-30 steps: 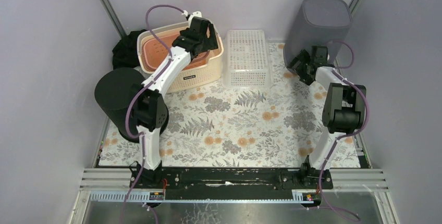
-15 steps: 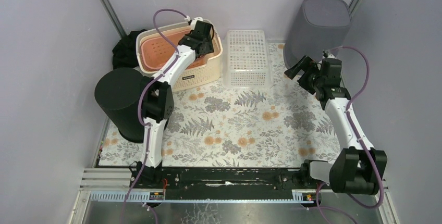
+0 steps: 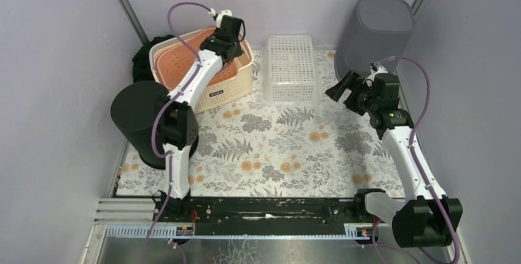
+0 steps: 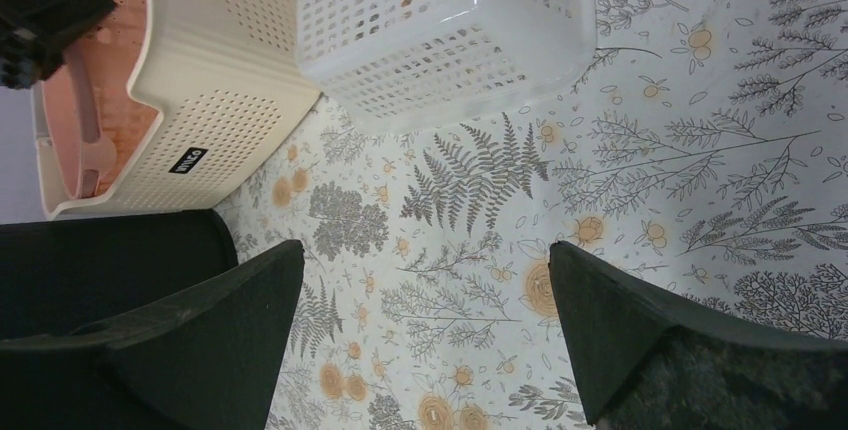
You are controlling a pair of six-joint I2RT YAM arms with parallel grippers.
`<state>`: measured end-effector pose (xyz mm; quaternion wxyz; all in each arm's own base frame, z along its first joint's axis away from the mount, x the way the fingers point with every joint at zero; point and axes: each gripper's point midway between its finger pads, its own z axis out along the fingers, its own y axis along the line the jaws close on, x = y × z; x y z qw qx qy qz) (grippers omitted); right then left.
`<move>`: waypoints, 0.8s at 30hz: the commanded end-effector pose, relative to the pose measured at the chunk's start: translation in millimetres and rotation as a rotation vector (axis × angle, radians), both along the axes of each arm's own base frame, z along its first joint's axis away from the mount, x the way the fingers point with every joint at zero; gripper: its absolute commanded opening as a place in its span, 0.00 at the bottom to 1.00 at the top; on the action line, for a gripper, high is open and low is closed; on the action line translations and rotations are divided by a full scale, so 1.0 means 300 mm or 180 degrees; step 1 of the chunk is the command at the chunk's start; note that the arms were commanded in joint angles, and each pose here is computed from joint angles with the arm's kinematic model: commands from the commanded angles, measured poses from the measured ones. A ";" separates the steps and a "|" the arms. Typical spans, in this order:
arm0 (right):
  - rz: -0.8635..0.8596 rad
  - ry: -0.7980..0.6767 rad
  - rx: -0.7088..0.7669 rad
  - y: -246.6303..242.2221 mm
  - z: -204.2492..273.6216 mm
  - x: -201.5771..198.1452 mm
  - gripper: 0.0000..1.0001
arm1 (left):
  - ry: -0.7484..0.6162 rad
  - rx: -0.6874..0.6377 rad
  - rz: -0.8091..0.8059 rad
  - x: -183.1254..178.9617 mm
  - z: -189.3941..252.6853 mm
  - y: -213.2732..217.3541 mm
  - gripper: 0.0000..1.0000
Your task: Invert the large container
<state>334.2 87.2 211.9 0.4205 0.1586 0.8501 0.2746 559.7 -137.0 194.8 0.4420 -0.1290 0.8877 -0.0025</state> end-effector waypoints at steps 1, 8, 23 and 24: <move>0.0154 -0.0320 0.0016 0.024 0.142 -0.026 1.00 | -0.0870 -0.0312 0.0075 -0.072 0.467 0.057 0.00; 0.0124 -0.0601 0.0023 0.018 0.288 -0.083 0.99 | -0.1706 -0.0926 -0.0431 -0.313 0.940 0.017 0.00; -0.0085 -0.0793 -0.0476 -0.075 0.550 -0.294 0.99 | -0.2025 -0.3555 -0.2380 -0.988 1.178 -0.250 0.01; -0.0117 -0.0809 -0.0527 -0.086 0.571 -0.309 0.99 | -0.2048 -0.3686 -0.2428 -1.011 1.176 -0.252 0.00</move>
